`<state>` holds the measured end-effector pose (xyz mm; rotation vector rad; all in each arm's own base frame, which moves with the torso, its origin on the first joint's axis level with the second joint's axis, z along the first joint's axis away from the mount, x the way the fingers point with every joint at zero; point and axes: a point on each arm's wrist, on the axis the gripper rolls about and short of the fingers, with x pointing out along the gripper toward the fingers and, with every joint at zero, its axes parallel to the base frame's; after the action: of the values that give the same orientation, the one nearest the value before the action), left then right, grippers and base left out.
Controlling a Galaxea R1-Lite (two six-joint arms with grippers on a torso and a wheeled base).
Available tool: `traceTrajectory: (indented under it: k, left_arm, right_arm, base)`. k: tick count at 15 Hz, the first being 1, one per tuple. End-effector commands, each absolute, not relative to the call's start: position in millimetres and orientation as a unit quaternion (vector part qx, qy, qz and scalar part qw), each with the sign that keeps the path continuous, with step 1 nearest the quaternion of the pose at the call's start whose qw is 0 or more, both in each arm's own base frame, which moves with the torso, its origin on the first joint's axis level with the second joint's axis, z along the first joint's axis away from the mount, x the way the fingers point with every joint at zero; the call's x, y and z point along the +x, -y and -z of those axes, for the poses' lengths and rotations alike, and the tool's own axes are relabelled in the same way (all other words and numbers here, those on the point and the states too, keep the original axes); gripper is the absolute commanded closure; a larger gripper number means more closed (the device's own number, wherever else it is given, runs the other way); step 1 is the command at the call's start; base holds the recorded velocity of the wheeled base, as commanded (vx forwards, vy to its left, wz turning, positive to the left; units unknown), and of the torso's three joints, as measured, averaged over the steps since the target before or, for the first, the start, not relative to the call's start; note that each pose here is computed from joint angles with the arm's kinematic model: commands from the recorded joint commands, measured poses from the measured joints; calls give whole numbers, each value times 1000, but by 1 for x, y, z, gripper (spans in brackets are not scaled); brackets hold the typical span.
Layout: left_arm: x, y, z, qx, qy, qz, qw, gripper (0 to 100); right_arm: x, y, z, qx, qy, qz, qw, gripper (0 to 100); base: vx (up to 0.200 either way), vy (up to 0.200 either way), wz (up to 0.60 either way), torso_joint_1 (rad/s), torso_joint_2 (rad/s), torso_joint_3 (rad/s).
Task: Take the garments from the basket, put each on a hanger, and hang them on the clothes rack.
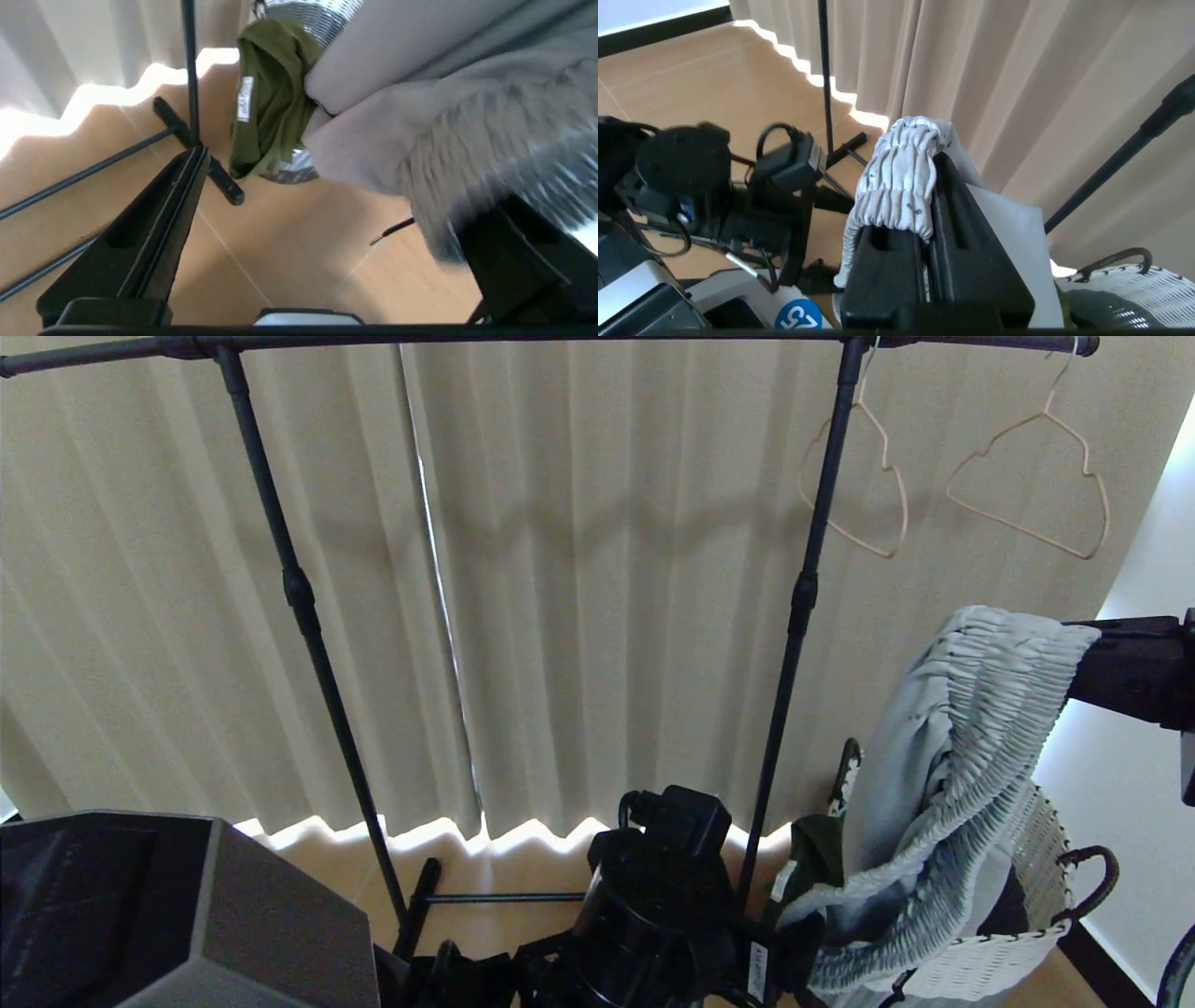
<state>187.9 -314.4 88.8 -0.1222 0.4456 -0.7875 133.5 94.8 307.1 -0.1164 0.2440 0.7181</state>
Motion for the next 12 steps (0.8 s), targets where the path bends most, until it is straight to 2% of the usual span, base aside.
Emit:
traceTrajectory:
  k: [1,2,3,6,9,12]
  left_arm:
    - [188,315,-82,-53,-222,378,897,0]
    - [189,315,-81,-53,-223,376,898,0]
    - [190,315,-80,-52,-224,376,898,100]
    - [186,309,-90,-47,-209,380,900,100]
    - [167,279,-110,-29,-164,397,903,100]
    - [137,225,-153,-32,-70,413,907,100]
  right_arm:
    - [132,-94,-308,-56,-117,-352,927,100]
    - [132,-94,-308,-56,-117,-351,927,100]
    - [131,-93,-308,-56,-115,-350,928,100]
    - [130,-92,-308,-57,-114,-347,929,100]
    - [131,-92,-308,-57,-116,-342,931,100]
    - [131,-91,-311,-57,-109,-337,934,100]
  base:
    - [0,0,0,0,0,0]
    - [0,0,0,0,0,0]
    - [0,0,0,0,0,0]
    - [0,0,0,0,0,0]
    - [0,0,0,0,0,0]
    - [0,0,0,0,0,0]
